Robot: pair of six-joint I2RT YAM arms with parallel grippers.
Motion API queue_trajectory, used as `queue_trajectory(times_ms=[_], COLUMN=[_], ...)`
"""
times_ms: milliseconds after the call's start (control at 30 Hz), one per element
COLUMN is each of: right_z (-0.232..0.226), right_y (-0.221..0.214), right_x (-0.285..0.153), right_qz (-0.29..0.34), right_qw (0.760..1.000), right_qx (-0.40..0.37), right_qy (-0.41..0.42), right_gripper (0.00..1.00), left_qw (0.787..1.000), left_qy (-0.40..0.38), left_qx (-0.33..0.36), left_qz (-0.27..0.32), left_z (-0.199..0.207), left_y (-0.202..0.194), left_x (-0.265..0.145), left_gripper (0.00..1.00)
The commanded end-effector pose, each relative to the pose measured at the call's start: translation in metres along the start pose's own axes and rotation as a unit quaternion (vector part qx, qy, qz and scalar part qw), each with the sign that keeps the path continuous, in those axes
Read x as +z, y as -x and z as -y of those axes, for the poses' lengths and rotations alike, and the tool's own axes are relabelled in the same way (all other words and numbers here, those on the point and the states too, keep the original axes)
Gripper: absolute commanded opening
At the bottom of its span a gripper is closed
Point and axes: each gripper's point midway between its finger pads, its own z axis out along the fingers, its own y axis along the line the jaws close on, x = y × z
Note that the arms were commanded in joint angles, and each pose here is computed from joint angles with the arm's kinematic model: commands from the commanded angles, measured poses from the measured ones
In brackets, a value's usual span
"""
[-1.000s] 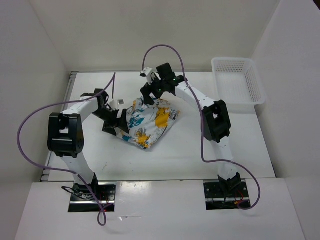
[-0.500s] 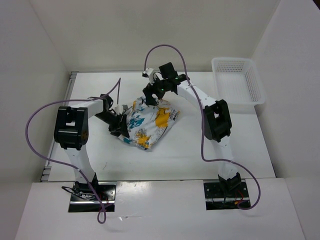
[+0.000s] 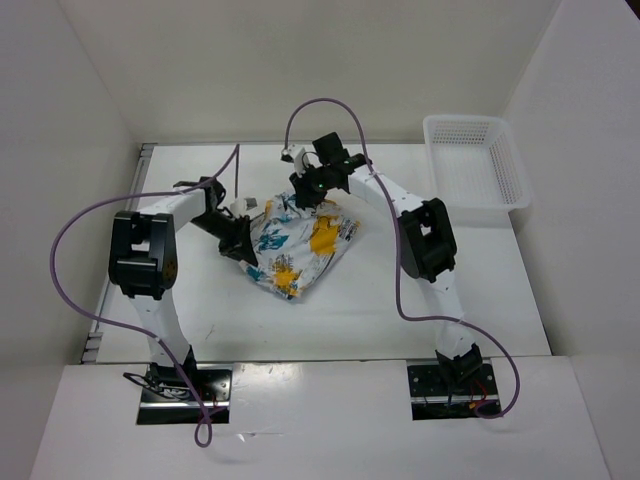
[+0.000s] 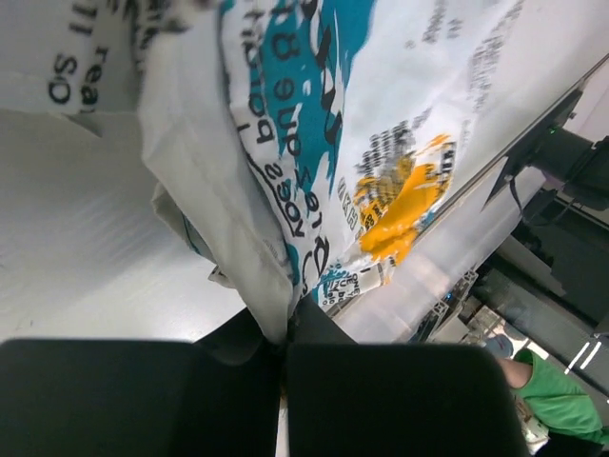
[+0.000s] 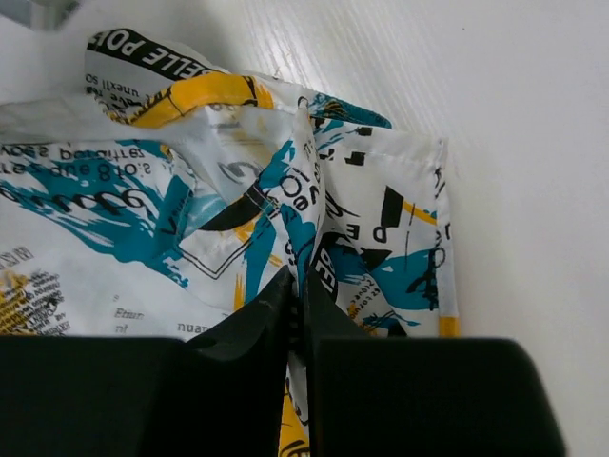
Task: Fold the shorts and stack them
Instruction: Fold the shorts
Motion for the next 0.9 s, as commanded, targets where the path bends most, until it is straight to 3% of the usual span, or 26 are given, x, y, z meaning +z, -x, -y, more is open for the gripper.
queue_trajectory(times_ms=[0,100,367,667,867], right_z=[0.007,0.009,0.058,0.125,0.139], right_y=[0.020,0.043,0.053,0.030,0.010], right_x=[-0.001,-0.021,-0.073,-0.095,-0.073], right_qz=[0.022,0.049,0.079,0.087,0.072], right_qw=[0.999,0.998,0.993,0.976,0.974], right_qx=[-0.015,-0.022,0.009,0.067,0.086], right_qy=[-0.024,-0.037,-0.092,-0.187,-0.196], right_gripper=[0.10,0.00,0.00,0.00,0.00], left_qw=[0.999,0.997,0.984,0.965,0.955], left_qy=[-0.012,0.007,0.045,0.173,0.217], left_qx=[0.030,0.055,0.124,0.127,0.119], left_qz=[0.029,0.057,0.119,0.154,0.165], left_z=[0.030,0.042,0.075,0.012,-0.019], left_y=[0.013,0.024,0.062,0.132,0.172], left_x=[-0.028,-0.049,-0.087,-0.078,-0.073], left_gripper=[0.00,0.00,0.00,0.00,0.00])
